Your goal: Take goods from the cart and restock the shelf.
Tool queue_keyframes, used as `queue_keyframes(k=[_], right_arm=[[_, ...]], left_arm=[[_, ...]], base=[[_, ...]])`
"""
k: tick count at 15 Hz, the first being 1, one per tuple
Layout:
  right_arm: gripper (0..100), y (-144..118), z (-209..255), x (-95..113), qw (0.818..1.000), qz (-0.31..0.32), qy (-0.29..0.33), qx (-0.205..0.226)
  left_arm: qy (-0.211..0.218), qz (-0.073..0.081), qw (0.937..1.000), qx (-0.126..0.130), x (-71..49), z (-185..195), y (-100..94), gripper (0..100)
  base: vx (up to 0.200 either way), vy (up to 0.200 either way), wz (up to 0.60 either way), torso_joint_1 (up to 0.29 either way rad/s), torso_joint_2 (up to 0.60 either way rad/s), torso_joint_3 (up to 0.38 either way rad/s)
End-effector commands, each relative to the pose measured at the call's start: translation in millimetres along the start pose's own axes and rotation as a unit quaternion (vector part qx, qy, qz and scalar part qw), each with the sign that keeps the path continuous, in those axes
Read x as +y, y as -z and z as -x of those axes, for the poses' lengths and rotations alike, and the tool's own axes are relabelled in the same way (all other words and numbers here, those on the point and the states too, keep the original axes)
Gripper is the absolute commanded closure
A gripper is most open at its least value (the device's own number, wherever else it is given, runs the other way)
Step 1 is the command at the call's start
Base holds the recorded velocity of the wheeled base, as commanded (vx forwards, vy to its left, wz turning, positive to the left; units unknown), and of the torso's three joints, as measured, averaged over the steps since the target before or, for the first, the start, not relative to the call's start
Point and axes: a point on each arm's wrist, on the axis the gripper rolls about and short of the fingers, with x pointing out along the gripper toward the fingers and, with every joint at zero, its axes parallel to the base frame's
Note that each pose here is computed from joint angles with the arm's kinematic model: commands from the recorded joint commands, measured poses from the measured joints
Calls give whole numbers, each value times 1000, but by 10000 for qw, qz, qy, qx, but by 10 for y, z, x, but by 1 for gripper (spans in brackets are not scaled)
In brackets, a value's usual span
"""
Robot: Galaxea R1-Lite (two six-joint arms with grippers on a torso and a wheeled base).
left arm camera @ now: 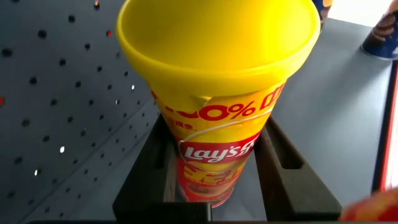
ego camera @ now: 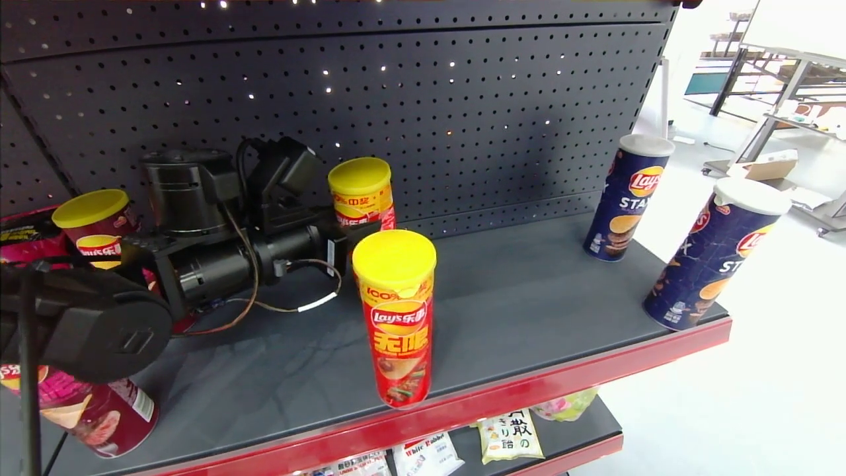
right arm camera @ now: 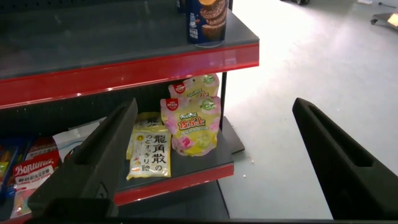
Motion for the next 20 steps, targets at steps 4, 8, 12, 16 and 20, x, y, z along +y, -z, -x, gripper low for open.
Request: queue_keyframes(k=[4, 8, 12, 16, 20], right_arm=[[0, 1, 0, 0, 10000, 1, 2, -1], [0, 1, 0, 0, 10000, 1, 2, -1], [0, 1, 0, 0, 10000, 1, 2, -1], [0, 1, 0, 0, 10000, 1, 2, -1], [0, 1, 0, 0, 10000, 1, 2, -1]], left_arm=[[8, 32, 10000, 94, 5, -34, 47, 100], [-5, 74, 9999, 111, 7, -44, 60, 100], [-311, 323, 9989, 94, -1, -3, 22, 100], [-478, 417, 9978, 200, -33, 85, 68, 100], [-691, 719, 9949, 119, -144, 81, 10, 100]], base=[[0, 0, 0, 0, 0, 0], [0, 0, 0, 0, 0, 0], [0, 0, 0, 0, 0, 0], [0, 0, 0, 0, 0, 0], [0, 0, 0, 0, 0, 0]])
